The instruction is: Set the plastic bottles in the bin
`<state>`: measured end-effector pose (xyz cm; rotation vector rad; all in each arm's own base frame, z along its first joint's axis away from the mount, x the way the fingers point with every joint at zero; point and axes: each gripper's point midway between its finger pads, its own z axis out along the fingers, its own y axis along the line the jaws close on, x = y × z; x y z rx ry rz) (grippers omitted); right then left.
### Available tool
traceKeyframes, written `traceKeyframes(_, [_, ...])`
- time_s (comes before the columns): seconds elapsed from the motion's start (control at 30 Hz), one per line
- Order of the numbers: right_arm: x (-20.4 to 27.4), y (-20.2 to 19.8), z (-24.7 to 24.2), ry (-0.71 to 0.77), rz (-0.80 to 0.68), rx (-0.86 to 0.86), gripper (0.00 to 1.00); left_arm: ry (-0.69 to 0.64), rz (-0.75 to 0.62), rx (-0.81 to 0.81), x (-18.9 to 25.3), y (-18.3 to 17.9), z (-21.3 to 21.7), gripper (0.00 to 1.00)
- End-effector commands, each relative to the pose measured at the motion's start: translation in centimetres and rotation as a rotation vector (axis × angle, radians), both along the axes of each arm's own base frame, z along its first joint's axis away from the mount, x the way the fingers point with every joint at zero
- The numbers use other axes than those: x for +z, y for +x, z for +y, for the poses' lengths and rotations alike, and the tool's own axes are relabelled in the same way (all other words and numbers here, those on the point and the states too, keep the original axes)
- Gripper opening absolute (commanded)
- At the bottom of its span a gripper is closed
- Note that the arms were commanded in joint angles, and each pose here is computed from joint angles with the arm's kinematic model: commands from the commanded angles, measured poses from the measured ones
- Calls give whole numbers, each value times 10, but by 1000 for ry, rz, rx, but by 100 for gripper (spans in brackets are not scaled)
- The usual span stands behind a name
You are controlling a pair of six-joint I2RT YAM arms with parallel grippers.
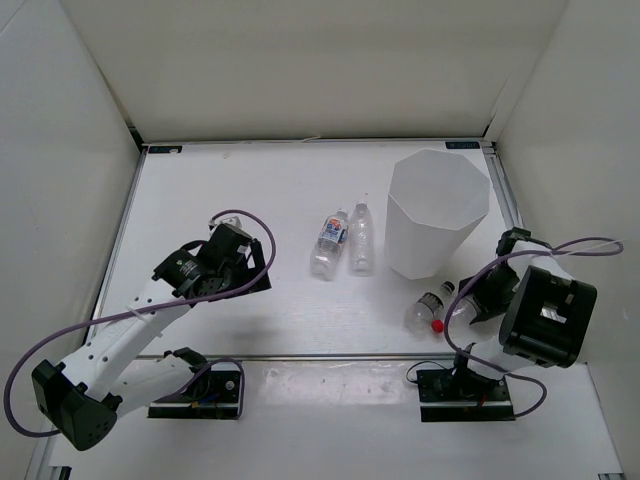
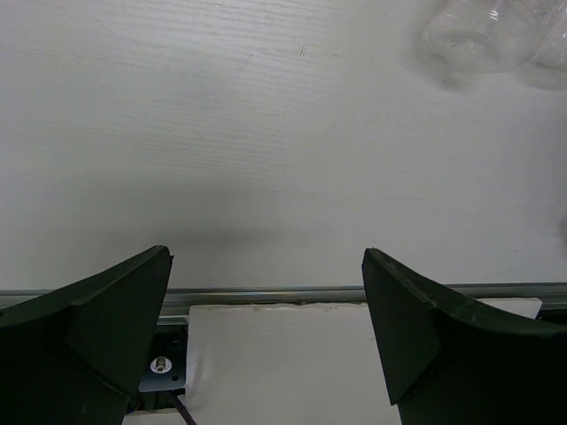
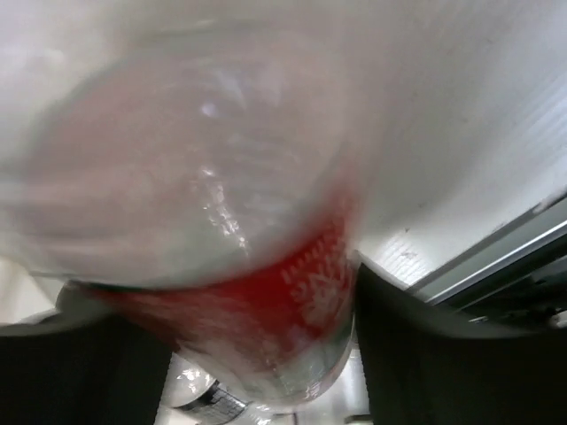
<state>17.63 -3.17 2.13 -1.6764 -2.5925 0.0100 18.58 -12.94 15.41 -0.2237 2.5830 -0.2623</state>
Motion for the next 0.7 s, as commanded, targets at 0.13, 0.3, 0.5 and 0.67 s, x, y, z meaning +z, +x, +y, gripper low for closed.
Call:
traceKeyframes(0.13, [21,21,-1,20,-79,-53,42,17,-9,-5,0,2,3,100])
traceKeyframes(0.3, [55,25,2,20,-135,-91,34,-9,-28,-10,6,11,-6,100])
traceKeyframes(0.5, [108,-6,40,88,-312,-78,27,-5,-31,-18,4,19,-12,100])
traceKeyframes(0.67, [175,-35,62,109,-470,-44,26,-12,-12,-19,3,21,-14,100])
